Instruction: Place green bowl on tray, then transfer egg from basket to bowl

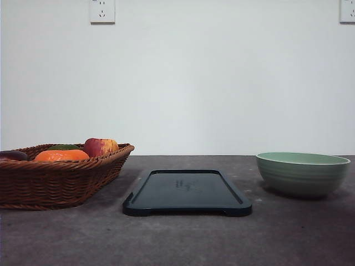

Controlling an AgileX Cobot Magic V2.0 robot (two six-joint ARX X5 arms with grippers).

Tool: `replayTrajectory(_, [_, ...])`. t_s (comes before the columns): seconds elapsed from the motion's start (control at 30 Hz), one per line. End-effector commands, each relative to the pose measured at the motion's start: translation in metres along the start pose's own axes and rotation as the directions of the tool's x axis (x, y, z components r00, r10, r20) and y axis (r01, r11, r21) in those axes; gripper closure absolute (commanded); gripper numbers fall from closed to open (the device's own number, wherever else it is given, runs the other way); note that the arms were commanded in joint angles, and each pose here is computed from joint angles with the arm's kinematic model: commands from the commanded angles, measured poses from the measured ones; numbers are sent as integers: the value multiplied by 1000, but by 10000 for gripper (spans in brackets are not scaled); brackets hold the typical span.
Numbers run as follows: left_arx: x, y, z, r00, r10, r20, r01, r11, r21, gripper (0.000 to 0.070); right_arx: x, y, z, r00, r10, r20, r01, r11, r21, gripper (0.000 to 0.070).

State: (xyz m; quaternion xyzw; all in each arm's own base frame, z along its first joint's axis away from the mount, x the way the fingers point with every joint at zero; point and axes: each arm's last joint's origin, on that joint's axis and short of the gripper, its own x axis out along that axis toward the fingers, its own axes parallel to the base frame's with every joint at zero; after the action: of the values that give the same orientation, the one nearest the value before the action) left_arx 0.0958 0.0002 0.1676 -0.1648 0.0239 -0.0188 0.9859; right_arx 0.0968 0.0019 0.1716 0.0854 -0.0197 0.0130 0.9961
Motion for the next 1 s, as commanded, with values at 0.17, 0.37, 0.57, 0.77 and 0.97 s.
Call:
replayTrajectory(0.17, [1, 0, 2, 998, -18, 64, 32, 975, -221, 700, 0, 0, 2, 1000, -2, 31, -2, 991, 132, 691])
replayTrajectory(0.37, [-1, -3, 16, 975, 7, 220, 9, 998, -69, 700, -1, 2, 11, 992, 8, 128, -24, 992, 121, 693])
replayTrajectory(0.57, [-5, -7, 29, 958, -7, 287, 9, 1000, -7, 700, -3, 3, 23, 984, -6, 180, -14, 994, 109, 694])
replayTrajectory(0.77, [-6, -15, 53, 964, 40, 262, -36, 999, -18, 699, -4, 7, 50, 987, -13, 162, -4, 995, 103, 694])
replayTrajectory(0.97, [1, -24, 82, 986, 67, 152, -65, 998, -18, 700, 7, 13, 78, 999, -12, 34, 10, 998, 70, 694])
